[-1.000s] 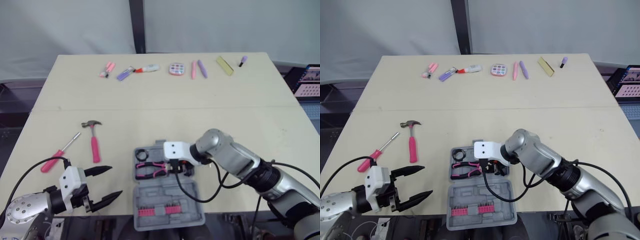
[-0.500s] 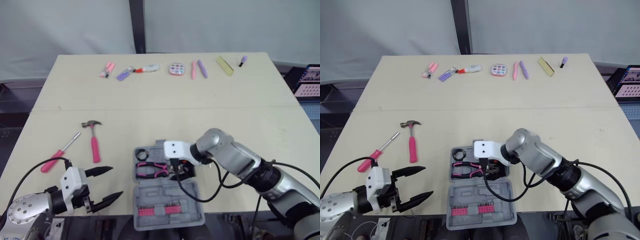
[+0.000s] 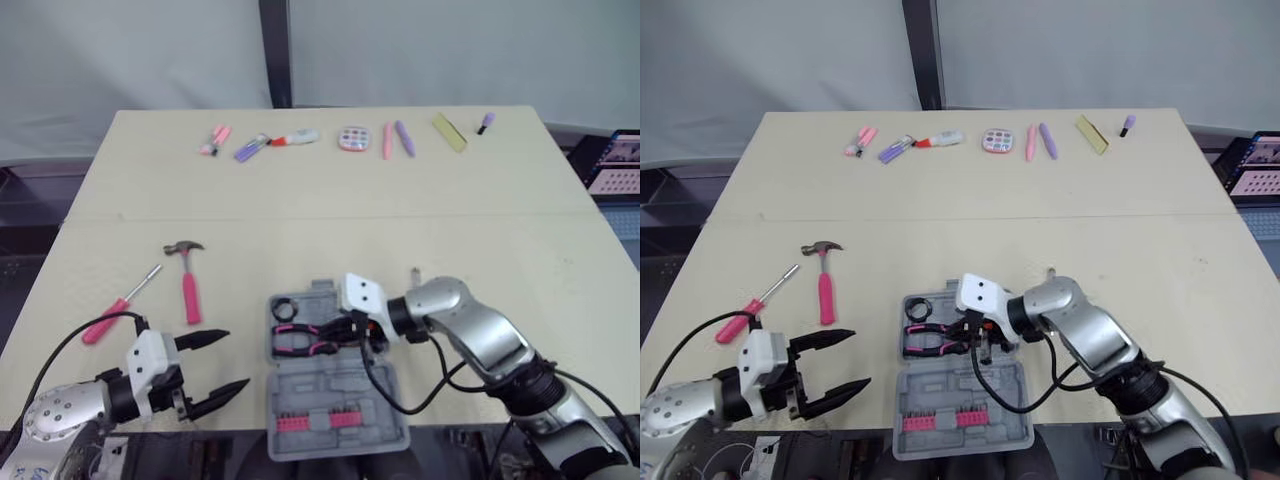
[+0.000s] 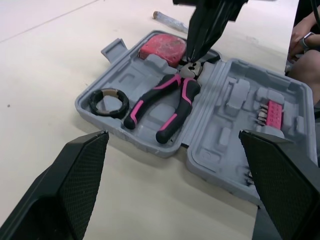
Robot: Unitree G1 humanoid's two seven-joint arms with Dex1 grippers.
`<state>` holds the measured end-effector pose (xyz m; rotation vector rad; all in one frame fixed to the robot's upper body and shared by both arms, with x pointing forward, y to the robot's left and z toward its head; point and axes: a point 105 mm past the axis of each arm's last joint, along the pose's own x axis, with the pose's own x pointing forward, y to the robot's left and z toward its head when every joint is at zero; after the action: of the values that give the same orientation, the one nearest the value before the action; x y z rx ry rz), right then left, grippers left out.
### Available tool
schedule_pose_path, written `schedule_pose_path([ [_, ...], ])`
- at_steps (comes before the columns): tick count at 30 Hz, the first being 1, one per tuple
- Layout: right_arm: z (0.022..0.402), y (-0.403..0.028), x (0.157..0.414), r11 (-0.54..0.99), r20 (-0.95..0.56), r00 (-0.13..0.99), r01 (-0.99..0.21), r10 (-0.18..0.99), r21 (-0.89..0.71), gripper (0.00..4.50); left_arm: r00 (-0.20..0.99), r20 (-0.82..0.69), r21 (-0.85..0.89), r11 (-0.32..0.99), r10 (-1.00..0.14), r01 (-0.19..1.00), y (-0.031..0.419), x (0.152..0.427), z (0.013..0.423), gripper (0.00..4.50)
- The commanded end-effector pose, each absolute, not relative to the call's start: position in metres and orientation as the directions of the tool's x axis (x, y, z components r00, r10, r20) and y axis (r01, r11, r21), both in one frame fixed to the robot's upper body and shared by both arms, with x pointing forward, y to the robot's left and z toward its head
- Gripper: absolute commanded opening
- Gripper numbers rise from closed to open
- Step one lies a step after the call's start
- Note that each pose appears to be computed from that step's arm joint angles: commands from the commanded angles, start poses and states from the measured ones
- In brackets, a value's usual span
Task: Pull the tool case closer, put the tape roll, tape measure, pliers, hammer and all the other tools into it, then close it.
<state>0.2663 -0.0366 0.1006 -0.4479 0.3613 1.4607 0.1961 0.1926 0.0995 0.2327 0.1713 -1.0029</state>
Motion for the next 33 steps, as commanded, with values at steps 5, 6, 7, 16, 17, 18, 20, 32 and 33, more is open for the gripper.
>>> schedule_pose_path([
  [5, 0.094, -0.036, 0.273, 0.126, -0.382, 0.147, -0.989, 0.913, -0.079, 0.07, 0.524, -0.241, 0.133, 0.507, -0.817, 0.852, 0.19, 0.196, 0.103, 4.5],
  [6, 0.091, -0.036, 0.273, 0.129, -0.375, 0.148, -0.989, 0.915, -0.075, 0.07, 0.524, -0.241, 0.133, 0.507, -0.817, 0.852, 0.19, 0.197, 0.103, 4.5],
  [7, 0.089, -0.036, 0.274, 0.134, -0.367, 0.15, -0.989, 0.918, -0.07, 0.07, 0.524, -0.24, 0.134, 0.507, -0.817, 0.852, 0.19, 0.197, 0.103, 4.5],
  [16, 0.073, -0.038, 0.273, 0.135, -0.375, 0.142, -0.99, 0.916, -0.047, 0.07, 0.527, -0.243, 0.137, 0.509, -0.815, 0.85, 0.189, 0.196, 0.104, 4.5],
  [17, 0.071, -0.038, 0.273, 0.136, -0.378, 0.141, -0.99, 0.915, -0.04, 0.07, 0.527, -0.243, 0.138, 0.509, -0.814, 0.85, 0.189, 0.196, 0.104, 4.5],
  [18, 0.068, -0.038, 0.273, 0.14, -0.381, 0.143, -0.989, 0.913, -0.035, 0.07, 0.527, -0.243, 0.138, 0.509, -0.814, 0.85, 0.189, 0.196, 0.104, 4.5],
  [20, 0.062, -0.039, 0.275, 0.154, -0.39, 0.153, -0.988, 0.908, -0.028, 0.07, 0.527, -0.242, 0.139, 0.509, -0.815, 0.85, 0.189, 0.196, 0.105, 4.5],
  [32, 0.031, -0.047, 0.268, 0.161, -0.462, 0.147, -0.987, 0.875, -0.008, 0.07, 0.525, -0.238, 0.143, 0.505, -0.817, 0.851, 0.187, 0.198, 0.106, 4.5],
  [33, 0.028, -0.048, 0.267, 0.159, -0.475, 0.146, -0.987, 0.868, -0.012, 0.07, 0.525, -0.238, 0.143, 0.505, -0.817, 0.851, 0.187, 0.198, 0.106, 4.5],
])
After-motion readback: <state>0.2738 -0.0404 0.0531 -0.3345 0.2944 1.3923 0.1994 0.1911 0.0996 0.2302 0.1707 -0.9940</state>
